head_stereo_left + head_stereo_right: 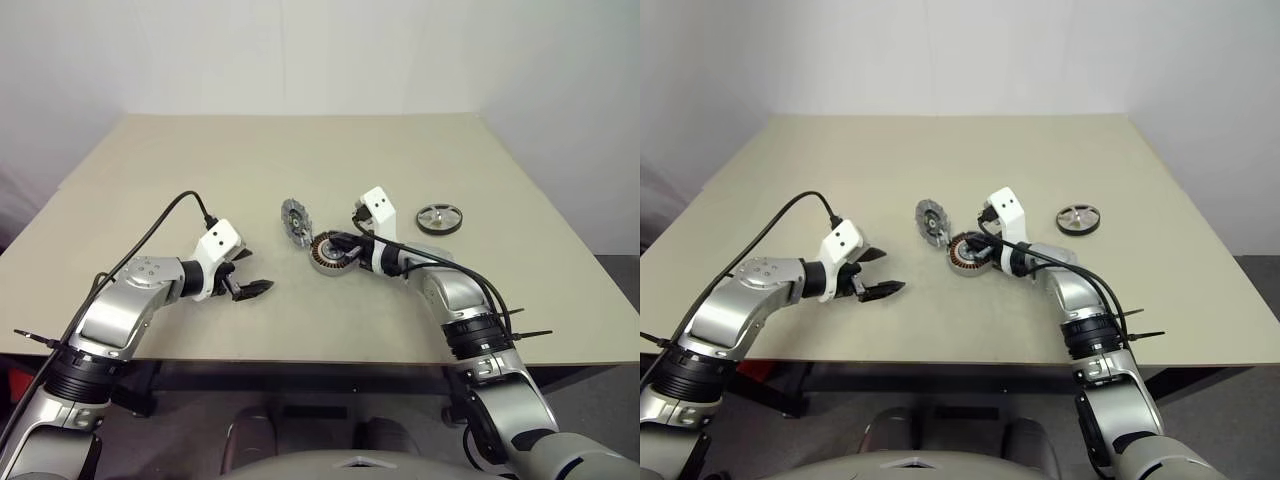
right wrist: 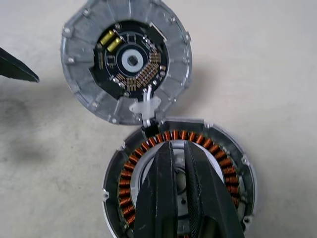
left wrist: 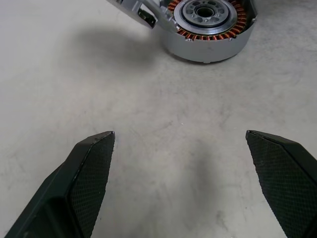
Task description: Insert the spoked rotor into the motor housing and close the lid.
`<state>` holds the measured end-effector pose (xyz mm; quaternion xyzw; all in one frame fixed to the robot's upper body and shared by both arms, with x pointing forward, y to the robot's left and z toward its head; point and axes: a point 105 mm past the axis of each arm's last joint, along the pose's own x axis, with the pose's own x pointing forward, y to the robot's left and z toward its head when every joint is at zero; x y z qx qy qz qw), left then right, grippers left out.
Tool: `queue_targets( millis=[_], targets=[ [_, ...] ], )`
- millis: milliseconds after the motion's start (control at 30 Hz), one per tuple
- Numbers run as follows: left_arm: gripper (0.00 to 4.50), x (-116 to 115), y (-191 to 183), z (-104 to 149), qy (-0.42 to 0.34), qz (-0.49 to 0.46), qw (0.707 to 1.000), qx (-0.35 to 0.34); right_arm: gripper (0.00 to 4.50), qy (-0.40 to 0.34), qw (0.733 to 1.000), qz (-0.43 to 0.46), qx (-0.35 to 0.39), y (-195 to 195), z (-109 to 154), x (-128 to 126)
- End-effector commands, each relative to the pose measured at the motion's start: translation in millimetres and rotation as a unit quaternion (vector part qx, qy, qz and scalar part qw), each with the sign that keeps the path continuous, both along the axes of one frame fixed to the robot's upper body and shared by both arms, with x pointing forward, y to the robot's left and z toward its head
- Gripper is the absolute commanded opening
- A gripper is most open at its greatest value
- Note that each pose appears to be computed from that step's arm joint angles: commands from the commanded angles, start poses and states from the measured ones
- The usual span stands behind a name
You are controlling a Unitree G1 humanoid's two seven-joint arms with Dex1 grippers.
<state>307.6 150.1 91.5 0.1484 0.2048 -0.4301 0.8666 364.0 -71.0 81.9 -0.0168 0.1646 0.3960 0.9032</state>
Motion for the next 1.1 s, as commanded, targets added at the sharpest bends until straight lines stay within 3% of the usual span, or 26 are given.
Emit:
queue_targets(
  millis=[33,300,400,500,600,833,1100],
  targets=[
    [4.5,3,0,10,-0.022,-0.005,1.0,0.003,0.35,-0.03,0.999,-0.004,0.018,2,19,5],
    [4.5,1,-1,9,-0.02,-0.005,1.0,0.001,0.35,-0.065,0.99,-0.119,0.045,-53,55,38],
    [4.5,1,-2,7,-0.019,-0.007,1.0,0.0,0.92,-0.076,0.983,-0.161,0.035,-83,65,46],
    [4.5,1,-6,6,-0.018,-0.01,1.0,-0.003,1.99,-0.097,0.959,-0.268,0.004,-138,72,60],
    [4.5,2,-8,5,-0.017,-0.013,1.0,-0.005,2.91,-0.092,0.936,-0.338,0.023,-172,76,64],
    [4.5,2,-11,4,-0.014,-0.02,1.0,-0.006,2.91,-0.033,0.856,-0.488,0.165,-242,83,62],
    [4.5,2,-10,4,-0.013,-0.024,1.0,-0.003,2.91,0.073,0.783,-0.527,0.323,-252,65,54]
  ],
)
